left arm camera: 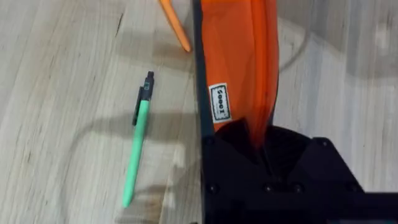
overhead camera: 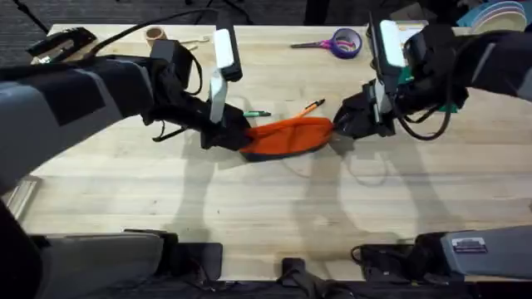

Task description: Unzip the bag, pick up the pens from the table one at a time and place them inside, then zip the bag closed.

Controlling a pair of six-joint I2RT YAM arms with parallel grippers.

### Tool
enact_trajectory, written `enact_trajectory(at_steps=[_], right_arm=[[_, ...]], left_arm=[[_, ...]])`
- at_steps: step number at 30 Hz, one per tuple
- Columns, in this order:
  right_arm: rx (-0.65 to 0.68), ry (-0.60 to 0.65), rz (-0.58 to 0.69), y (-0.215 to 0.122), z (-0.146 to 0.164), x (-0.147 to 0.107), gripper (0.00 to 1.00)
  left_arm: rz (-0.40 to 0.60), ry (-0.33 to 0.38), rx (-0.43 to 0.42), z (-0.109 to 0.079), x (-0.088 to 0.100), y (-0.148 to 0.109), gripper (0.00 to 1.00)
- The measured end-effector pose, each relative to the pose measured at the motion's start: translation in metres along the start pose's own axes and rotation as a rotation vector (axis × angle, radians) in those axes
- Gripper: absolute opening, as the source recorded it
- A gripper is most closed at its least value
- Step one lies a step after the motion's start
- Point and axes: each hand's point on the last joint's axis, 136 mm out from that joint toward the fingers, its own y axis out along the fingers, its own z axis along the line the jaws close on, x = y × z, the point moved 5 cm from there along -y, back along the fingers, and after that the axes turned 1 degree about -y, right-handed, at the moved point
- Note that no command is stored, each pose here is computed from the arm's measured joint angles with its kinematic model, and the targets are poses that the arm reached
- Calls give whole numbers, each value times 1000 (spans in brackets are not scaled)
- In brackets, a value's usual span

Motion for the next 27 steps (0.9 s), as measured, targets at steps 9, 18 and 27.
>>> enact_trajectory(at_steps=[9, 18, 27], right_arm=[[-79, -72, -7, -21, 1, 19, 33], [-121, -137, -23, -31, 4, 34, 33], [-131, -357, -72, -7, 2, 75, 32]], left_arm=[[-5, 1, -2, 0, 1, 0, 42], [-10, 0, -4, 0, 1, 0, 42], [30, -19, 13, 2, -6, -2, 42]])
